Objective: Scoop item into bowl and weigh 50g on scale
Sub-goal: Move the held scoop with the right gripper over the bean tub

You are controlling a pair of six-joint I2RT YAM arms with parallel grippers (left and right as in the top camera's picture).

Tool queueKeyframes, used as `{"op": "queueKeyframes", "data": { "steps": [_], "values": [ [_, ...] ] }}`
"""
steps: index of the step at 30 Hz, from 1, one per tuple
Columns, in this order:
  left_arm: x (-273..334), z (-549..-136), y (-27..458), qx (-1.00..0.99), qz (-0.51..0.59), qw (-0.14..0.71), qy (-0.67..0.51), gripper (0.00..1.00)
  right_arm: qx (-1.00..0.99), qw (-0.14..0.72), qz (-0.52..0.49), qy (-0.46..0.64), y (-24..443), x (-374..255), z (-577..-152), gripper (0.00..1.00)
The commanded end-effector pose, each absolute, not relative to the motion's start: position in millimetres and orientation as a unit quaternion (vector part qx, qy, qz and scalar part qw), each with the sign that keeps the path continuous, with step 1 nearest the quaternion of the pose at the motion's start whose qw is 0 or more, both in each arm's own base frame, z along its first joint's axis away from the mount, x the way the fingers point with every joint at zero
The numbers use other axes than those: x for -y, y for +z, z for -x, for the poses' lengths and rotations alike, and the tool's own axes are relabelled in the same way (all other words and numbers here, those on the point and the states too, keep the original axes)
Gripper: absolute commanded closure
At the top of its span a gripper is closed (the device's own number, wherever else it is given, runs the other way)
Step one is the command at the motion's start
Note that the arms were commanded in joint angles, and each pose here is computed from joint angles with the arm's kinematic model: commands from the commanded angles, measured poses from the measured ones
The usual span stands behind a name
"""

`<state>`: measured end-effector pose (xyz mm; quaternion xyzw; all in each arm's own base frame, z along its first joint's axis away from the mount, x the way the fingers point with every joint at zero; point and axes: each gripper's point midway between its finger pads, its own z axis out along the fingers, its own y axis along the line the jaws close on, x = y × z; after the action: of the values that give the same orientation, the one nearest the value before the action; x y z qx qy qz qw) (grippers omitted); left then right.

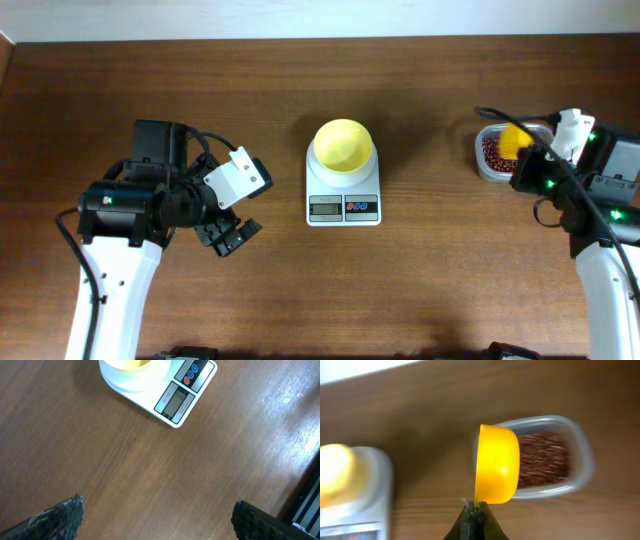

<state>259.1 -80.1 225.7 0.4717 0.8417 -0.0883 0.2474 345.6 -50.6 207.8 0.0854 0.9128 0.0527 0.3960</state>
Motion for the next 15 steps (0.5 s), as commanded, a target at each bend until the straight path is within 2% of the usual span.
{"op": "queueKeyframes", "data": {
  "steps": [1, 6, 10, 15],
  "values": [
    [79.0, -258.5, 221.7, -0.84, -0.477, 0.243, -0.089, 0.01, -0.918, 0.387, -0.08, -0.04, 205.0, 80.9, -348.2, 0.96],
    [78.9, -258.5, 221.7, -0.84, -0.477, 0.243, -0.088, 0.02, -0.947, 0.305, -0.085, -0.056, 140.2, 94.8, -363.4, 0.96],
    [79.0, -258.5, 221.7, -0.84, -0.477, 0.243, -0.089, 0.01, -0.949, 0.297, -0.085, -0.055, 114.2, 99.5, -382.3, 0.96],
    [79.0, -258.5, 221.7, -0.84, -0.477, 0.243, -0.089, 0.01, -0.964, 0.257, -0.064, -0.032, 90.3, 90.1, -375.2, 0.96]
  ]
}}
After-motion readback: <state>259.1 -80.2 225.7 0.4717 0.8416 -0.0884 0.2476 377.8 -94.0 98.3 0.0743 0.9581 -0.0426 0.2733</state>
